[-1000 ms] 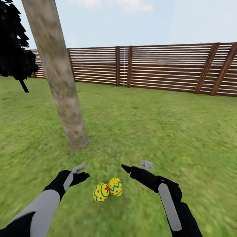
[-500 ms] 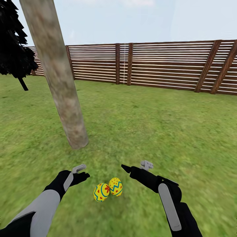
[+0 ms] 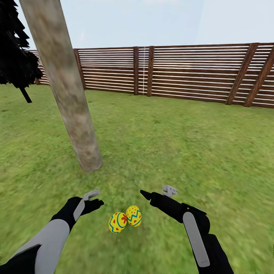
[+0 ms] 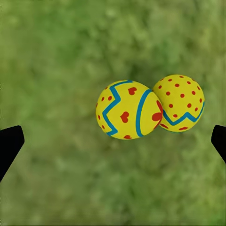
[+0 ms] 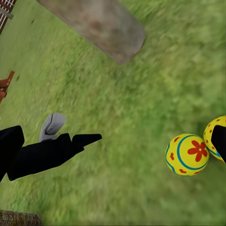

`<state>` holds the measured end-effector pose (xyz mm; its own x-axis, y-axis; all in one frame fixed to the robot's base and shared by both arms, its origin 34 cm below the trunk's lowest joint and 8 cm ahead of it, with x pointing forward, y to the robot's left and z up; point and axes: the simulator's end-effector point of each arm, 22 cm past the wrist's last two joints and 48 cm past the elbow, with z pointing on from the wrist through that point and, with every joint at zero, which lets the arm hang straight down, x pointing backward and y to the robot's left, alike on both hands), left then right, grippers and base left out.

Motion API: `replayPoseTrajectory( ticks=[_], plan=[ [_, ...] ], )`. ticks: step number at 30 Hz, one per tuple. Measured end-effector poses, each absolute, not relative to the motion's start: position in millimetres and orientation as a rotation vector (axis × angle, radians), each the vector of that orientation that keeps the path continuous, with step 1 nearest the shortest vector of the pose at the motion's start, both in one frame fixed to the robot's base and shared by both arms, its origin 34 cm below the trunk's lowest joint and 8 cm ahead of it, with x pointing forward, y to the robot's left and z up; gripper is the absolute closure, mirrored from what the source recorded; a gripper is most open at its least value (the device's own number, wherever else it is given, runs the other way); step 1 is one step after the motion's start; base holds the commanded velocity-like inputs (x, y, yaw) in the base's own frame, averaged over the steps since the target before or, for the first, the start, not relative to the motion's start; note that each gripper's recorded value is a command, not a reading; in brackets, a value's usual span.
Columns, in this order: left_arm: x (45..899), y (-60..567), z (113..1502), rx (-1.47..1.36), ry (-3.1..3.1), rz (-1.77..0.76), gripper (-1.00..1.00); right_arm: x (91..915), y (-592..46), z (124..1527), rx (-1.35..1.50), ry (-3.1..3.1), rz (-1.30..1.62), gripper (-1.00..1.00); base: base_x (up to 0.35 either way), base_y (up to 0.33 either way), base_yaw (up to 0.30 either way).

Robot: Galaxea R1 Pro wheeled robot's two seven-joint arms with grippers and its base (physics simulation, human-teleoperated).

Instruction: Take the three Easter eggs out of the wicker basket on the lawn in the garden, then place them on the lawn next to a single tree (choose any tree) so that all three eggs are next to the same tree and none are left in the basket.

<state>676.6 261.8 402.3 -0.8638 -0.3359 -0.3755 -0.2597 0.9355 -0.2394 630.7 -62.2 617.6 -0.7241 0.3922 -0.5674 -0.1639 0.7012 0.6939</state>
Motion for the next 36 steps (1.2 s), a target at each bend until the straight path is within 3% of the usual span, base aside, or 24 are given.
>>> replayPoseTrajectory(
  ticks=[36],
  plan=[
    [676.6,261.8,444.5,-0.444,2.731,-0.243,-1.00,644.0,-62.7,662.5,0.204,2.230,0.985,-1.00,0.000,0.000,0.000]
  ],
)
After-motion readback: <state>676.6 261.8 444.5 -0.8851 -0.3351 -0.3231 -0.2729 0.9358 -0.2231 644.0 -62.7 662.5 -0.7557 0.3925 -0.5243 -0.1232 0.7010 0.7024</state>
